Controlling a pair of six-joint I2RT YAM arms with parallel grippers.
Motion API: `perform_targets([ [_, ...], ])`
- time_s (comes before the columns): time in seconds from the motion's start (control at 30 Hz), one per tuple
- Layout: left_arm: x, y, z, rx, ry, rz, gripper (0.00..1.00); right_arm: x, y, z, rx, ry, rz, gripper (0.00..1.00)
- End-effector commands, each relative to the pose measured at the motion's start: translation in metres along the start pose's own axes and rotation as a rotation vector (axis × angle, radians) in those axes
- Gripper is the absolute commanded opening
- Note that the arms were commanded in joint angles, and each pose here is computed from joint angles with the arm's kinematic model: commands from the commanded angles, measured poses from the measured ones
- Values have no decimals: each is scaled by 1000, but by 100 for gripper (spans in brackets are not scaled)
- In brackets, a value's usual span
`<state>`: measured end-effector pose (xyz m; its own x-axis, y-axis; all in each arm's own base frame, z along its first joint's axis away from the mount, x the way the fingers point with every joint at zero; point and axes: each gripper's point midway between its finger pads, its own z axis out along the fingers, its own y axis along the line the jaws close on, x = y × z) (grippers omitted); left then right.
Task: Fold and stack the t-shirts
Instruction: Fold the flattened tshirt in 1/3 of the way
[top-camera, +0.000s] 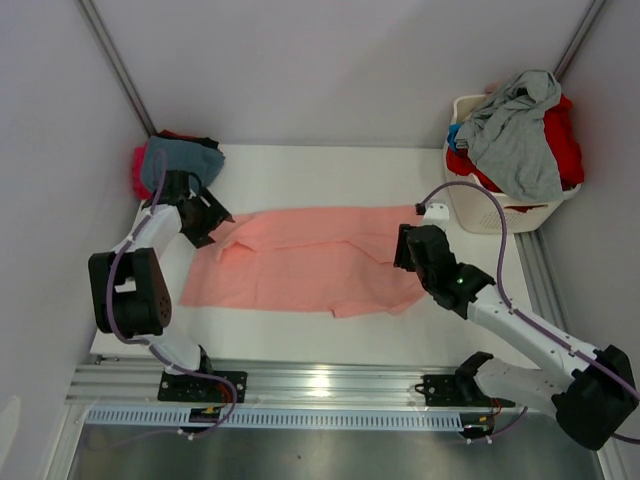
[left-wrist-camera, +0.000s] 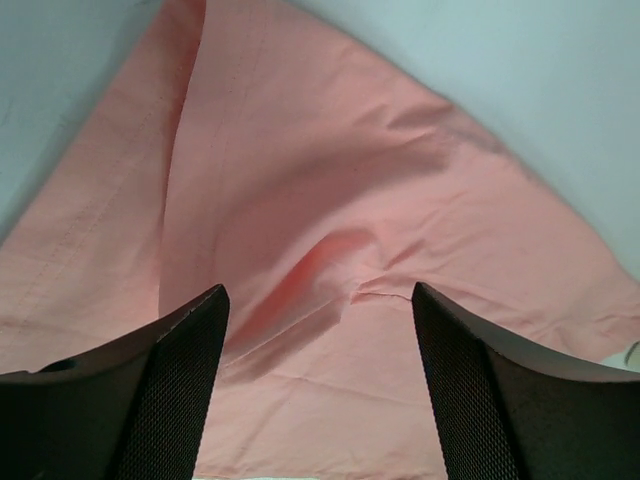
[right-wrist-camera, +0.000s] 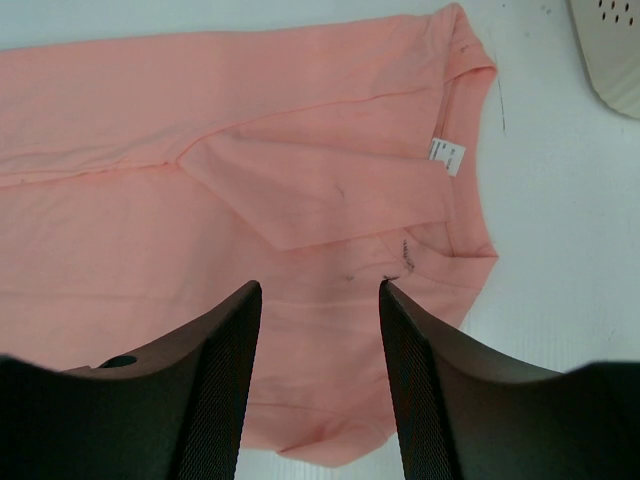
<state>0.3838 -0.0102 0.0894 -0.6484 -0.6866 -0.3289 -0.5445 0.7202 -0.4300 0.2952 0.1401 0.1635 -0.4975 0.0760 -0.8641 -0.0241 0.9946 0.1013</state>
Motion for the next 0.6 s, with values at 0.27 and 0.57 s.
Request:
perform_targets([
  [0.27,-14,-2,32,-4,108,-109,73,7,-11,-44,-37,-9,48,54],
  [0.57,-53,28,25,-100,48,-154,73,7,-26,-68,-33,-26,87,54],
])
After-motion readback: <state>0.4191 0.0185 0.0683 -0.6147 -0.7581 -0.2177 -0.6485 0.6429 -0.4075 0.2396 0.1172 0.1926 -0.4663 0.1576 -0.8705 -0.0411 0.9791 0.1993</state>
